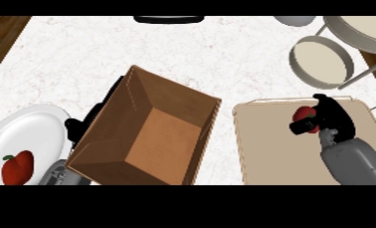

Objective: Pick the tomato from the tray and place it in the tiered basket

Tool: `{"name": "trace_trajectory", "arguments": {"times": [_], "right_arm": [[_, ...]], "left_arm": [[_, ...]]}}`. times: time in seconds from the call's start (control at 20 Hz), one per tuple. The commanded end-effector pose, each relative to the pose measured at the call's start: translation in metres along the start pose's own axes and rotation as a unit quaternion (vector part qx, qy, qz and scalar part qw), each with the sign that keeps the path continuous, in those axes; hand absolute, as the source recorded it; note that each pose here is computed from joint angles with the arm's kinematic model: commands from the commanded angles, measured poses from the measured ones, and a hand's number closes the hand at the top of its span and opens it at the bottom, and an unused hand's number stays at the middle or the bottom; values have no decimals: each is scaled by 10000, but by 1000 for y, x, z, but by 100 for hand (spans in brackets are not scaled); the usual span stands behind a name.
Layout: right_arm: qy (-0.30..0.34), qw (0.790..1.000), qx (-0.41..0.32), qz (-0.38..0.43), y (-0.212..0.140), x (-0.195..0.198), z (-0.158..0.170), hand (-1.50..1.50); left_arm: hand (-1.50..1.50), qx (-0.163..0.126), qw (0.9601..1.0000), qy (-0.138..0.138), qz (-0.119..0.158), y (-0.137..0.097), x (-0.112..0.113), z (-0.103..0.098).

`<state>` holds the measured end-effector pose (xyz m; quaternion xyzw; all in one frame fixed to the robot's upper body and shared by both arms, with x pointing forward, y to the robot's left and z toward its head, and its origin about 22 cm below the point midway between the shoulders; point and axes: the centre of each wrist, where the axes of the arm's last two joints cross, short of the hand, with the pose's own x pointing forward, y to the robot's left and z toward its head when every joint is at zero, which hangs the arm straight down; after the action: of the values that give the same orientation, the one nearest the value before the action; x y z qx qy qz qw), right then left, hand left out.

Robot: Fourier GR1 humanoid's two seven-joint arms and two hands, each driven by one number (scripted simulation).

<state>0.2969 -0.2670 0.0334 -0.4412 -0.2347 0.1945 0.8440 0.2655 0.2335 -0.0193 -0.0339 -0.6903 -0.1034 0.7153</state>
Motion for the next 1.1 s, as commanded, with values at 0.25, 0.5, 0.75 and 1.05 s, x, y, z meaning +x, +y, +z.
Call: {"name": "trace_trajectory", "arguments": {"times": [0.25, 0.5, 0.75, 1.05], "right_arm": [[253, 9983, -472, -236, 25, 7, -8, 150], [253, 9969, -710, -226, 3, 10, -12, 150], [1884, 9719, -1379, -286, -5, -74, -20, 150], [1768, 9431, -2440, -1405, -40, -100, 9, 150]], "left_arm": [[0, -1, 10000, -18, 2, -13, -4, 0], [0, 50, 9999, -74, -95, -2, 4, 11], [0, 300, 9995, 101, 16, 10, -2, 6], [0, 363, 9993, 120, 44, 21, 3, 12]]}}
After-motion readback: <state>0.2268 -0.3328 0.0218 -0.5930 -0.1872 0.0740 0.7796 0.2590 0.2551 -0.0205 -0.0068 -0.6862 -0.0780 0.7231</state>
